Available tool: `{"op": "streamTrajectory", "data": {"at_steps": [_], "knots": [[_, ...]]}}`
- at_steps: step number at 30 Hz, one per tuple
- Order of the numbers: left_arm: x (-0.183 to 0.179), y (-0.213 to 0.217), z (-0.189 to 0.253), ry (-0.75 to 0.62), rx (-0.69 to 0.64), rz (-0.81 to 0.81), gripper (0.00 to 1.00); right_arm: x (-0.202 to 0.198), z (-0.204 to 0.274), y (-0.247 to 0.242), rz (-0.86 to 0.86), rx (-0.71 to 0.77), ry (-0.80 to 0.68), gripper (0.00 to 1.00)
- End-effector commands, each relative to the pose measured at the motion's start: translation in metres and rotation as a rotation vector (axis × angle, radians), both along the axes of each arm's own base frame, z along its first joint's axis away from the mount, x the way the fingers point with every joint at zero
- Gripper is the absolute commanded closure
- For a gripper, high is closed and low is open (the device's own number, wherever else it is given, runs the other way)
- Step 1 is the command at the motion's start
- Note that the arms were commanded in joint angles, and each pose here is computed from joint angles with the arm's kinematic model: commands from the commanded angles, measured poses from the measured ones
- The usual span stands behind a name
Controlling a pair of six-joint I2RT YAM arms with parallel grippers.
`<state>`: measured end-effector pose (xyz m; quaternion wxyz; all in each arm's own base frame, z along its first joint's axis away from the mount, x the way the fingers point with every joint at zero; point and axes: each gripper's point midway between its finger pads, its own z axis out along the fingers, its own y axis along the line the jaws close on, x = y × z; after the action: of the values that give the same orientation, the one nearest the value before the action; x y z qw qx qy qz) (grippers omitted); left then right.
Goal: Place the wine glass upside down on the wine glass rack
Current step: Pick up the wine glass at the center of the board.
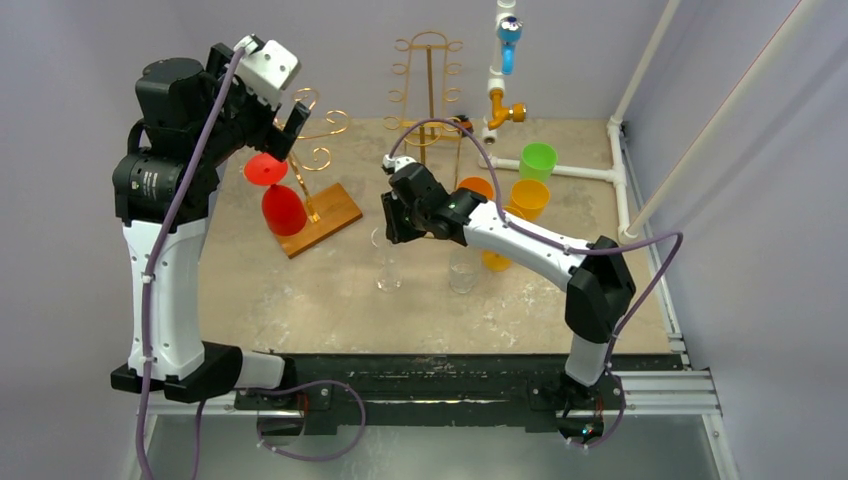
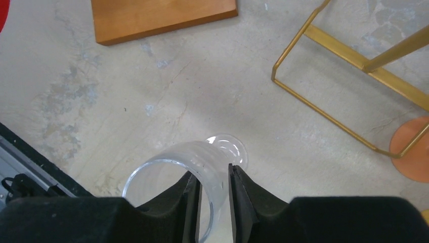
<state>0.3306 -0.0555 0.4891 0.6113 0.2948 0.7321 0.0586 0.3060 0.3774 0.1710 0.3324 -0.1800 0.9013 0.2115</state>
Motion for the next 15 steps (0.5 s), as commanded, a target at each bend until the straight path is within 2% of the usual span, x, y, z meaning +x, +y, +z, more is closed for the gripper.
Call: {"op": "streamTrajectory", "data": {"at_steps": [1, 5, 8, 15], "knots": [[-0.019, 0.017, -0.018, 0.085, -0.057, 0.123, 0.09, 0.001, -0.010, -0.009, 0.017, -0.082, 0.011, 0.74], [-0.020, 0.015, -0.021, 0.090, -0.060, 0.115, 0.11, 0.001, 0.004, -0.012, 0.010, -0.064, -0.013, 0.93], [-0.021, 0.011, -0.019, 0.090, -0.073, 0.091, 0.13, 0.003, 0.044, -0.016, -0.013, -0.001, -0.086, 1.00], [-0.029, -0.003, -0.026, 0.132, -0.109, 0.023, 0.18, -0.003, 0.160, -0.031, -0.020, 0.202, -0.307, 1.00]]}}
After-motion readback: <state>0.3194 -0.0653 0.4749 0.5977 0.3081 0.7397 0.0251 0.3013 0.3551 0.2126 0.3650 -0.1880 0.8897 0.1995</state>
